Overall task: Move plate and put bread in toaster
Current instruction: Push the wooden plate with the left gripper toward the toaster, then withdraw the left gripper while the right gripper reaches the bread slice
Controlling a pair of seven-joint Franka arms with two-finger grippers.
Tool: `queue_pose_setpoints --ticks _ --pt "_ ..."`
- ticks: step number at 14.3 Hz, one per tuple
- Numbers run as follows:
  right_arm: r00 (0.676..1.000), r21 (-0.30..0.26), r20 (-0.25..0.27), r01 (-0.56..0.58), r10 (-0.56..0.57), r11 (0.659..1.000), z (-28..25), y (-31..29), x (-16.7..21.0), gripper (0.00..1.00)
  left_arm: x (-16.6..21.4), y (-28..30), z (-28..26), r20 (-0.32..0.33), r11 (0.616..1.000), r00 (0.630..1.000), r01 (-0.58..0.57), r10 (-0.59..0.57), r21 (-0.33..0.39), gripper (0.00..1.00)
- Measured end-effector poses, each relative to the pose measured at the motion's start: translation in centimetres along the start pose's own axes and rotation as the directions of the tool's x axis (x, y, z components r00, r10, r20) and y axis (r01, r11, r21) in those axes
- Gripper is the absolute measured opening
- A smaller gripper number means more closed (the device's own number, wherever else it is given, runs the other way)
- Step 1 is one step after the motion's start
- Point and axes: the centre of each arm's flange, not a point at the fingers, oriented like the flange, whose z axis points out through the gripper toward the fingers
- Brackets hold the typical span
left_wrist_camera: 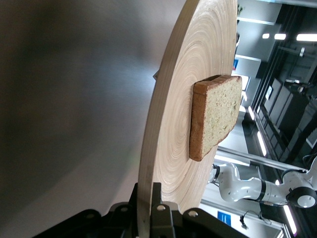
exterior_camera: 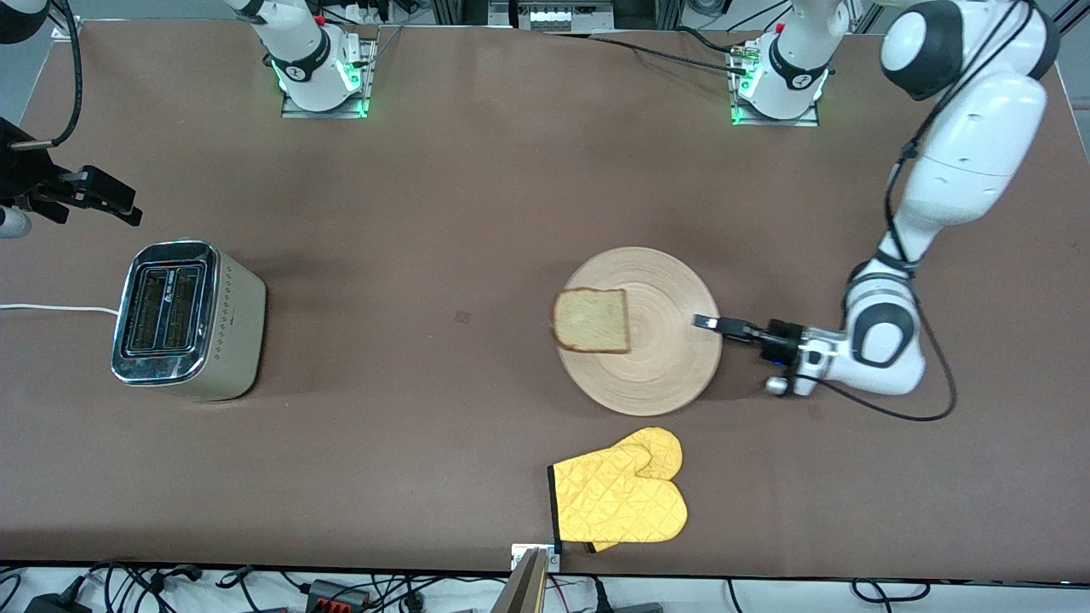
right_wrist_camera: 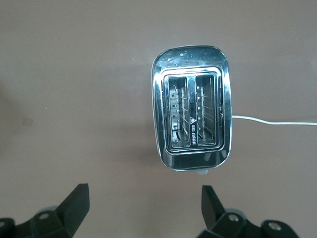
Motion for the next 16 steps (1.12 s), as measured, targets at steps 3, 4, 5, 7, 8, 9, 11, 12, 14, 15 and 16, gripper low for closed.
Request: queue_pose_setpoints --ticks 3,4,5,7,8,9,11,12,14,15,16 --pt "1.000 0.000 0.001 0.001 -0.001 1.000 0.0 0.0 0.0 1.00 1.9 2.3 8.5 0.003 0.999 1.000 -0.027 0.027 0.033 0.09" --pt "1.000 0.000 0.001 0.001 -0.001 1.000 0.0 0.0 0.0 1.00 2.2 3.0 10.9 0.009 0.999 0.999 -0.031 0.030 0.033 0.09" --pt "1.000 0.000 0.001 0.001 -0.001 1.000 0.1 0.0 0.0 1.00 2.3 3.6 13.0 0.012 0.999 0.999 -0.038 0.037 0.033 0.09" --pt "1.000 0.000 0.001 0.000 0.000 1.000 0.1 0.1 0.0 1.00 2.8 4.8 16.7 0.000 0.997 0.999 -0.054 0.054 0.058 0.09" --pt "1.000 0.000 0.002 0.000 0.000 1.000 0.1 0.1 0.1 1.00 3.0 5.1 18.4 -0.014 0.995 0.998 -0.059 0.061 0.080 0.09" --pt "1.000 0.000 0.003 0.000 0.000 1.000 0.3 0.1 0.2 1.00 3.0 5.3 20.0 -0.018 0.993 0.998 -0.066 0.068 0.102 0.09" --pt "1.000 -0.001 0.011 0.008 -0.008 1.000 1.5 -0.1 0.9 1.00 2.6 5.4 22.6 -0.005 0.989 0.997 -0.072 0.073 0.130 0.09" --pt "1.000 0.000 0.022 0.020 -0.020 1.000 2.5 -0.7 1.4 1.00 2.5 5.1 23.3 0.002 0.988 0.998 -0.070 0.070 0.135 0.09" --pt "0.997 0.008 0.045 0.064 -0.064 0.998 5.1 -3.4 2.7 1.00 2.4 4.6 23.8 0.008 0.989 0.998 -0.065 0.065 0.136 0.09" --pt "0.994 0.023 0.057 0.087 -0.088 0.996 6.6 -5.3 3.3 1.00 2.6 4.5 23.9 0.008 0.988 0.998 -0.066 0.066 0.136 0.09" --pt "0.992 0.042 0.068 0.106 -0.108 0.994 8.1 -7.1 3.9 1.00 2.7 4.4 23.9 0.007 0.988 0.998 -0.068 0.068 0.137 0.09"
